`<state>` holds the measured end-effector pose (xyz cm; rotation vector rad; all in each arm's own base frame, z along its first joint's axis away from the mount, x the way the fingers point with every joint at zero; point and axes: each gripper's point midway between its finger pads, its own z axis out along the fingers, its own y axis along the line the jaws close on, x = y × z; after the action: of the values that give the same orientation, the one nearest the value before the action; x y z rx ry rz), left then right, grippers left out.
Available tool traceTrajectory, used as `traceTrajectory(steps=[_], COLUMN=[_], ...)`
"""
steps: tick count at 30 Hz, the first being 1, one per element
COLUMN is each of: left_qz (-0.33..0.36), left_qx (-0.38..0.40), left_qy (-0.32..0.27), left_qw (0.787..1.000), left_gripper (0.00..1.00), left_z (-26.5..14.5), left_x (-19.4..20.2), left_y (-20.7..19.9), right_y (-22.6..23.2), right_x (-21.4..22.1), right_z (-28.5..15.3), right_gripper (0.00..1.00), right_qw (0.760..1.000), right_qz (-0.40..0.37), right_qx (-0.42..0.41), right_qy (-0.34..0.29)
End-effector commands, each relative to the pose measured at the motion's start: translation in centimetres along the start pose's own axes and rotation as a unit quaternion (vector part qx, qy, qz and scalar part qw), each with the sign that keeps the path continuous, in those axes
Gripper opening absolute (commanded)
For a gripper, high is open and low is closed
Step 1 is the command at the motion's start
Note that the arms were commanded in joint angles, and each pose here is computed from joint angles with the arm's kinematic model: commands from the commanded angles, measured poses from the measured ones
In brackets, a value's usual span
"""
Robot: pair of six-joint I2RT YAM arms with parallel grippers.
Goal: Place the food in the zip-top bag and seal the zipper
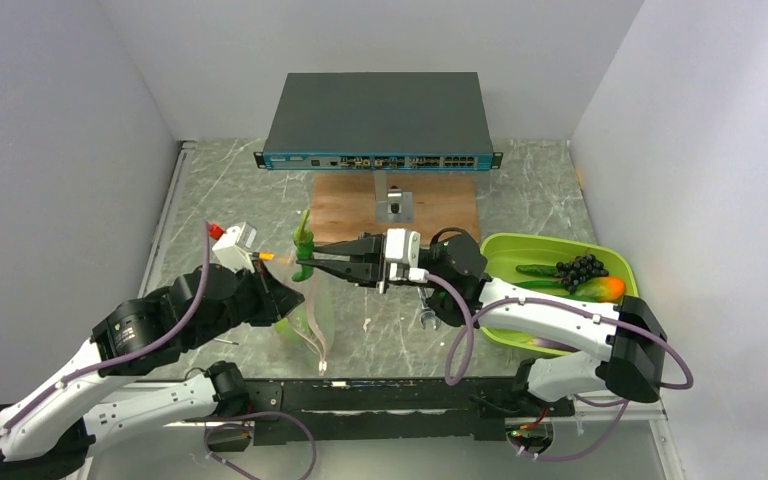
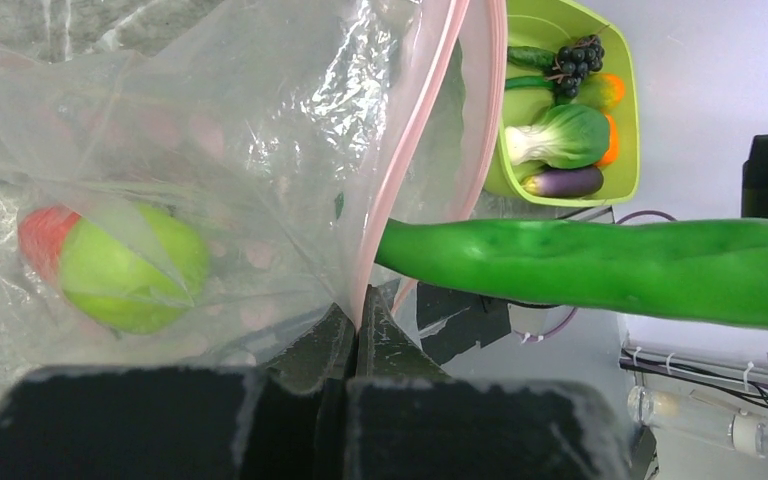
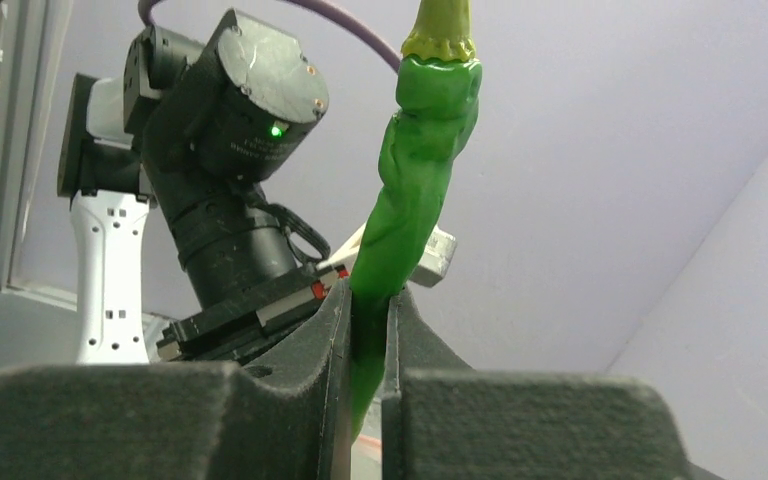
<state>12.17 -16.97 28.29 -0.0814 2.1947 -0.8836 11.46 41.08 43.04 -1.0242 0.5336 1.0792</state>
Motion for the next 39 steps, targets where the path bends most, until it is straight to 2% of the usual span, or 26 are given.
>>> traceTrajectory(steps=[1,6,9,12,14,15,16,17,23,28,31,33,35,39], left_qz=[-0.004,-0.009,-0.014,-0.017,-0.019,-0.019,-0.019,-0.020,-0.024,-0.022,-0.019,-0.018,-0.016,-0.013], left_qx=[0.016,0.039,0.053,0.059,0.056,0.053,0.052,0.050,0.034,0.025,0.019,0.016,0.013,0.011], left_qy=[-0.014,-0.017,-0.027,-0.035,-0.038,-0.039,-0.039,-0.041,-0.052,-0.052,-0.050,-0.047,-0.045,-0.043], left_qw=[1.000,0.999,0.998,0.998,0.998,0.998,0.998,0.998,0.998,0.998,0.998,0.999,0.999,0.999], left_gripper=[0.00,0.00,0.00,0.00,0.00,0.00,0.00,0.00,0.00,0.00,0.00,0.00,0.00,0.00], left_z=[-0.8,-1.6,-2.0,-2.4,-2.5,-2.5,-2.5,-2.4,-2.1,-1.5,-0.9,-0.5,0.0,0.6], left_x=[-1.1,-1.5,-1.9,-2.4,-2.6,-2.6,-2.6,-2.6,-2.6,-2.5,-2.3,-2.2,-2.0,-1.8], left_y=[-1.0,-1.9,-2.3,-2.5,-2.4,-2.3,-2.3,-2.2,-1.2,-1.0,-0.9,-1.0,-1.0,-1.0], right_y=[-0.9,-2.1,-1.5,-2.7,-3.8,-3.7,-3.2,-2.5,-1.3,-2.2,-2.6,-3.0,-3.5,-3.4], right_x=[-4.8,-0.6,0.9,3.9,5.9,6.6,7.2,7.6,5.2,2.8,2.2,2.7,4.0,6.7], right_z=[1.1,0.1,0.0,-0.7,-1.6,-1.8,-2.0,-2.0,-4.3,-6.3,-7.9,-9.7,-12.6,-20.1], right_gripper=[0.00,0.02,0.16,0.42,0.62,0.67,0.90,0.99,1.00,1.00,1.00,1.00,1.00,1.00], right_qw=[0.998,0.998,0.998,0.996,0.996,0.997,0.998,0.998,0.993,0.972,0.938,0.912,0.878,0.812], right_qz=[-0.036,-0.051,-0.063,-0.082,-0.053,-0.038,-0.028,-0.019,0.033,0.126,0.218,0.247,0.257,0.224], right_qx=[-0.010,0.029,0.017,0.048,0.066,0.062,0.050,0.038,0.079,0.150,0.207,0.254,0.317,0.419], right_qy=[-0.057,-0.019,-0.015,0.005,0.014,0.020,0.032,0.049,0.076,0.128,0.172,0.206,0.250,0.339])
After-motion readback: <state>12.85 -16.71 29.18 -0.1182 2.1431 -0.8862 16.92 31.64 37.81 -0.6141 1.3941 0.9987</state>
